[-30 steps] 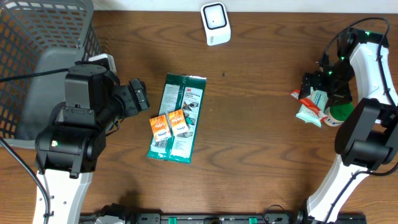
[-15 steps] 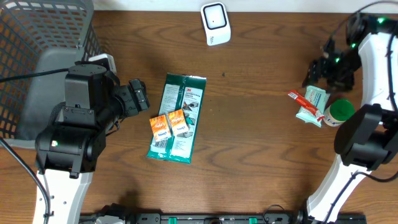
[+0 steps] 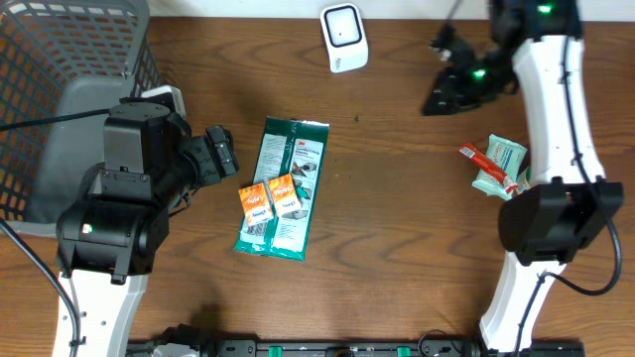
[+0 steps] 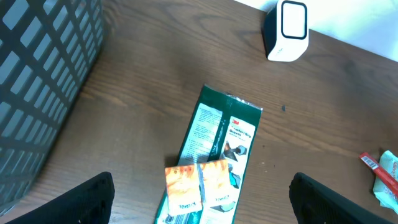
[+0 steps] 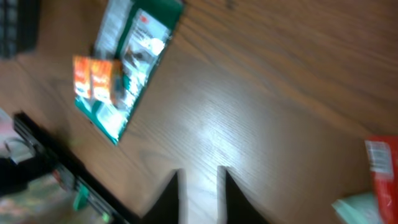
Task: Scan the item barcode
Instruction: 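Move the right gripper over the orange juice boxes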
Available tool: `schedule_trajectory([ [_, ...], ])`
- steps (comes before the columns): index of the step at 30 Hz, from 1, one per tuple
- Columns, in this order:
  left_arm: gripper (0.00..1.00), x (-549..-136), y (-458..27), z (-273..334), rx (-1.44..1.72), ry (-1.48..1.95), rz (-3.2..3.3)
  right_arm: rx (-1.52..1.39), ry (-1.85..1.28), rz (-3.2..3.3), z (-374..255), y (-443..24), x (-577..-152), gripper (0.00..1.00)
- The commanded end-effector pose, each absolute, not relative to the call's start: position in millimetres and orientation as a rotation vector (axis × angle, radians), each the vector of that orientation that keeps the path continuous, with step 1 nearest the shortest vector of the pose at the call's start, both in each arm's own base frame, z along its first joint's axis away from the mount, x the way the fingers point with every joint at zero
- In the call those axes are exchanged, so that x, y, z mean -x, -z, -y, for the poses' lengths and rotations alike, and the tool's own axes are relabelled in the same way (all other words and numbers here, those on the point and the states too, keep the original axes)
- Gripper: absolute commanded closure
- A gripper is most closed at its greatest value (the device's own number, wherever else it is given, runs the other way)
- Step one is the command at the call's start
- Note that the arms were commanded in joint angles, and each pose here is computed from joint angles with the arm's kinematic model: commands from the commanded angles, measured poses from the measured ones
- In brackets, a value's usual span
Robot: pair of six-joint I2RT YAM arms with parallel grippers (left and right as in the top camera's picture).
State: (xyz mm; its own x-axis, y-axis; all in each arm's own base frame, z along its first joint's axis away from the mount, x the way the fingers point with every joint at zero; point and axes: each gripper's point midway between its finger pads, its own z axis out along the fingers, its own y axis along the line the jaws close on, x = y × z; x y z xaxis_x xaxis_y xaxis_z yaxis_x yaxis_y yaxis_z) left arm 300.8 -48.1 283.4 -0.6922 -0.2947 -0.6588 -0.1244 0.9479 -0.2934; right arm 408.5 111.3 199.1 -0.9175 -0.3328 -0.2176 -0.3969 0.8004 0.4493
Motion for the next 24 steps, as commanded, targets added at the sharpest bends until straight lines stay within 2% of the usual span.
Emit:
schedule_trajectory([
  [1,0.10,-301.8,-289.0,44.7,0.300,0.273,-2.319,0.733,-0.799,-2.769,-145.6,-207.7,-407.1,0.43],
  [2,0.10,-301.8,-289.0,44.7,0.300,0.273,-2.319,0.765,-0.798,-2.755,-154.8,-207.7,-406.7,0.13],
  [3,0.10,-301.8,-289.0,44.7,0.300,0.273,-2.319,0.795,-0.798,-2.739,-163.8,-208.1,-406.2,0.01],
  [9,0.10,-301.8,-289.0,44.7,0.300,0.273,-2.319,0.984,-0.784,-2.650,-216.9,-208.4,-396.8,0.01],
  [19,0.10,-301.8,-289.0,44.7,0.300,0.273,-2.319,1.206,-0.601,-2.668,-256.7,-187.3,-367.6,0.01],
  [22,0.10,-301.8,-289.0,44.7,0.300,0.273,-2.319,1.183,-0.604,-2.706,-267.5,-178.0,-360.4,0.01],
  [24,0.10,-301.8,-289.0,44.7,0.300,0.273,-2.319,1.124,-0.614,-2.744,-274.8,-168.8,-358.8,0.05],
])
